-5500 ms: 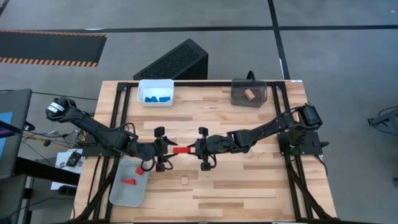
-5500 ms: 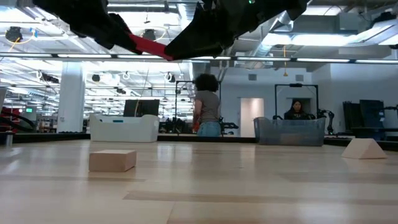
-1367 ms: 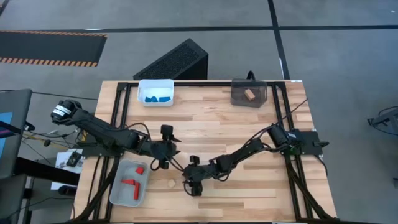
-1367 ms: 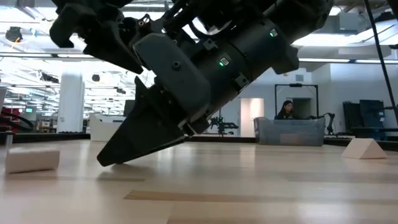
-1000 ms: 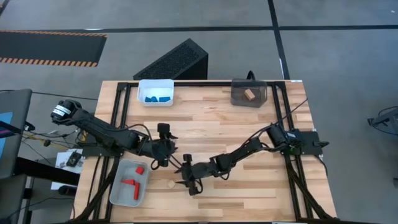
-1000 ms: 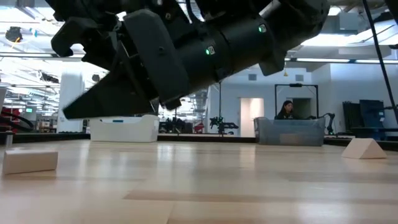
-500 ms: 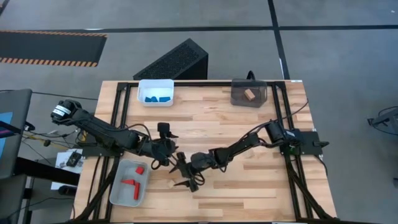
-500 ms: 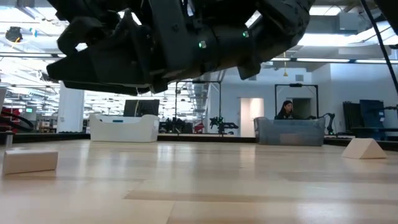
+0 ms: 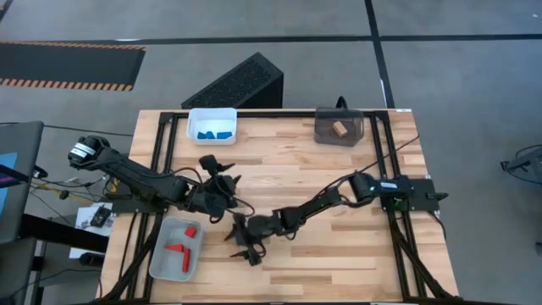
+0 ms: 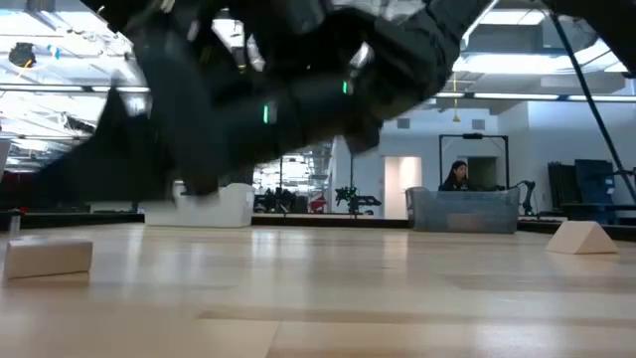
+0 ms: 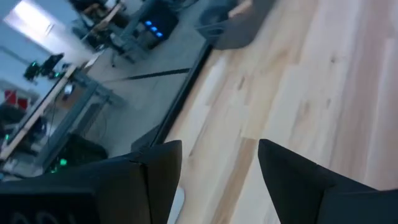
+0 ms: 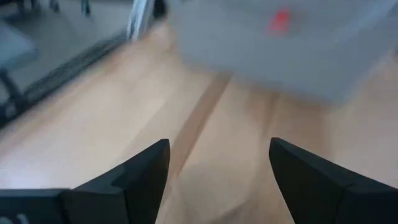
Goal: Sort & place blocks by color
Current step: Put the bottom brown block into the black bin
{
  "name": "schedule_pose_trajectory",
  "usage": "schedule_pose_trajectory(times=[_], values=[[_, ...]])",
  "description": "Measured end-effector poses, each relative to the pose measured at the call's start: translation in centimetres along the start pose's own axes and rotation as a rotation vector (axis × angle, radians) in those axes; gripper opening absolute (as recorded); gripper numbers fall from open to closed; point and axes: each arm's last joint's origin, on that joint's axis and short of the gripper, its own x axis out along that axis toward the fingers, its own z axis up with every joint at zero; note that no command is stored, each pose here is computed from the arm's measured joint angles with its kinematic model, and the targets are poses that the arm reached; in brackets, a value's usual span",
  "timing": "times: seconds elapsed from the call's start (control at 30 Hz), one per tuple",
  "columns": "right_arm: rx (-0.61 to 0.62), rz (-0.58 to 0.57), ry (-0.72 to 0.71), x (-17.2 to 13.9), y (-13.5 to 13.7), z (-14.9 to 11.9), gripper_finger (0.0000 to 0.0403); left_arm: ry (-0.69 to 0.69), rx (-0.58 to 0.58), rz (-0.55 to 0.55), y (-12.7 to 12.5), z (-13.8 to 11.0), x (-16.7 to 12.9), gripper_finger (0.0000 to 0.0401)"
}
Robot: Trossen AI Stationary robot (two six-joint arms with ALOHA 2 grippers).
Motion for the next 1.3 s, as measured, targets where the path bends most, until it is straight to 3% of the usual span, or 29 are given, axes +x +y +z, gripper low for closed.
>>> schedule_pose_trajectory(times=[0.27,0.5,0.63,0.87,1.07,1.3], values=[[0.009,0.027,0.163,1.1,0.2,-0.7,0.0302,0.036,-0.116,0.031,2.1,-0.8,-1.2,0.0203],[0.023,-0.005,0.274,0.8,-0.2,-1.3,0.0294,0.047,-0.168,0.068,2.5,-1.2,-1.4,0.0203],[0.031,-0.017,0.278,0.6,-0.2,-1.1,0.0251,0.040,-0.150,0.093,2.6,-1.2,-1.4,0.0203],[0.043,-0.018,0.356,-0.7,-0.2,0.3,0.0123,0.017,-0.122,0.162,3.5,-0.9,-1.4,0.0203],[0.058,-0.040,0.494,-3.5,-0.3,1.7,0.0120,0.002,-0.201,0.184,5.8,-0.8,-1.9,0.0203],[0.084,-0.184,0.572,-8.2,-0.3,0.8,0.0132,-0.054,-0.307,0.201,8.5,-0.2,-2.8,0.0203]])
